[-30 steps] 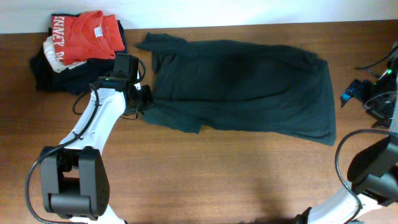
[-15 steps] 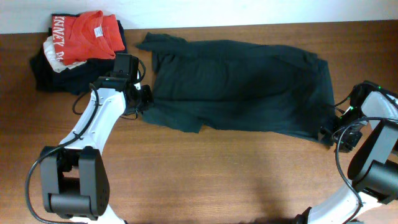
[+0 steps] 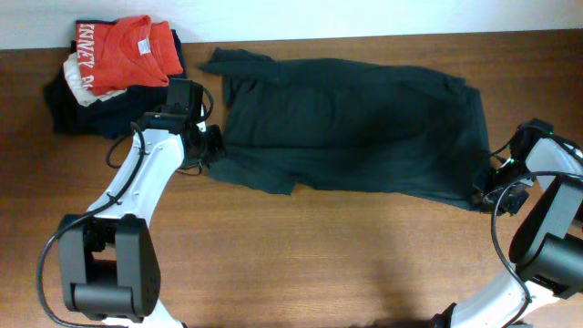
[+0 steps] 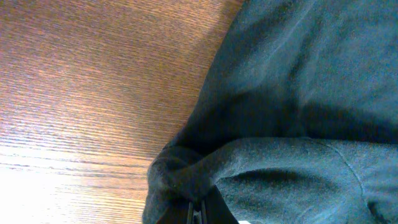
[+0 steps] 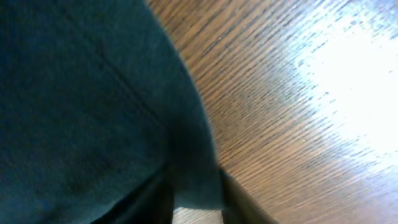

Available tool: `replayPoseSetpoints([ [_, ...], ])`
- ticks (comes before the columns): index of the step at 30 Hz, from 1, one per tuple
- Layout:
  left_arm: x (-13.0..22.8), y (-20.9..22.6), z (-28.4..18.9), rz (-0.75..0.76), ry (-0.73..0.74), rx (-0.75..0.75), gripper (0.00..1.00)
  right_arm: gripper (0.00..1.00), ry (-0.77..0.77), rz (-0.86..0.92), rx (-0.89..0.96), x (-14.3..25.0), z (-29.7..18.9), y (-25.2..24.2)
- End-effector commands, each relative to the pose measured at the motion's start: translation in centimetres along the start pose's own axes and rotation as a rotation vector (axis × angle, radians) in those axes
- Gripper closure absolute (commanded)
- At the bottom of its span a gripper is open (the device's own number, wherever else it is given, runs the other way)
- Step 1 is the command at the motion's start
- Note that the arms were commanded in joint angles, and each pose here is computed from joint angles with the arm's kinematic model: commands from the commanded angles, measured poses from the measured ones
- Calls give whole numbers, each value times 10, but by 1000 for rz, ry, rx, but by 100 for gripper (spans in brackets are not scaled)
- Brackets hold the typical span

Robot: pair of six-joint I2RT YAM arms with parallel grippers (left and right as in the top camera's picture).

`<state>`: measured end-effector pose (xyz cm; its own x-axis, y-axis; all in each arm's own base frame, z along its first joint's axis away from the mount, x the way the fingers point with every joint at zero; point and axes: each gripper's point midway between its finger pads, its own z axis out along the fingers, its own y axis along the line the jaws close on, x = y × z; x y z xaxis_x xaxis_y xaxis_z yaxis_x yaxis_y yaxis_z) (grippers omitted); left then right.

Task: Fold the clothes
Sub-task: 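Fold the bottom half up toward the top edge with both grippers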

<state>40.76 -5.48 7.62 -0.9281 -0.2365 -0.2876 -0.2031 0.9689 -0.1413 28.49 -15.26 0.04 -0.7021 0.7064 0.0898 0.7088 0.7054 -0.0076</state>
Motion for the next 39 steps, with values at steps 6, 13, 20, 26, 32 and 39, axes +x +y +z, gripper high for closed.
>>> replayPoseSetpoints([
  [6, 1, 1, -13, 46, 38, -27, 99, 96, 45, 15, 16, 8, -11, -5],
  [13, 7, 1, -76, 75, 154, -64, 99, 96, 57, 45, 15, 0, -85, -12],
  [20, 12, 2, -117, 55, 196, -83, 99, 96, 93, -15, 23, 13, -132, -15],
  [26, 47, 15, -133, 49, 336, -131, 99, 96, 97, -35, 47, 32, -152, -23],
  [32, 32, 15, -149, 55, 208, -129, 99, 96, 20, -37, 51, 27, -163, -25],
  [39, -22, -1, -107, 57, 62, -90, 99, 96, -76, -41, -29, 3, -163, -8],
])
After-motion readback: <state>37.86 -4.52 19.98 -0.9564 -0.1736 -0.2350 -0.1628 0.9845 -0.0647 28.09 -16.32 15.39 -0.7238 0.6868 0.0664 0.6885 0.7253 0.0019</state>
